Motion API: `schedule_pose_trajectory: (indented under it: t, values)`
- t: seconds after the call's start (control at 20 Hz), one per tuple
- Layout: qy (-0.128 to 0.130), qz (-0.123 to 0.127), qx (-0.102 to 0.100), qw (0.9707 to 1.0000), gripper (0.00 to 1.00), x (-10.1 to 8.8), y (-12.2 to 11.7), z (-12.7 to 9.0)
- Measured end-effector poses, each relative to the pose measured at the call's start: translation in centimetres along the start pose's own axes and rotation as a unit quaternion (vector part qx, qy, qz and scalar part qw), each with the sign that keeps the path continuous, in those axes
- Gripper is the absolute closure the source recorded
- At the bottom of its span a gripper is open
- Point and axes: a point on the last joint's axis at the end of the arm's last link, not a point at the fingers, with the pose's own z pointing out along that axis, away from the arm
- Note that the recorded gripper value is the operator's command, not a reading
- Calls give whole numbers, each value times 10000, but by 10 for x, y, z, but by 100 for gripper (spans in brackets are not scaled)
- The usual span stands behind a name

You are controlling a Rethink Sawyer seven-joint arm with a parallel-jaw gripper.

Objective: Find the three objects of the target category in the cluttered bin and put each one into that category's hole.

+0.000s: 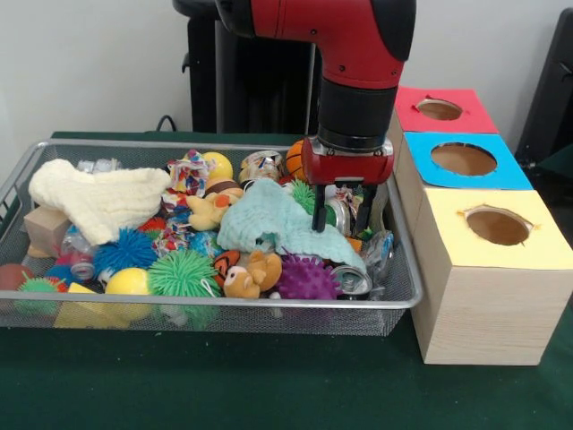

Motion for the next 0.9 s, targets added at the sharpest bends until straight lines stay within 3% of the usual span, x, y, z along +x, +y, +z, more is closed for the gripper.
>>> schedule_pose_trajectory:
  t: [0.9]
  values:
    - [-96, 134, -26, 9999, 0, -16, 12, -2]
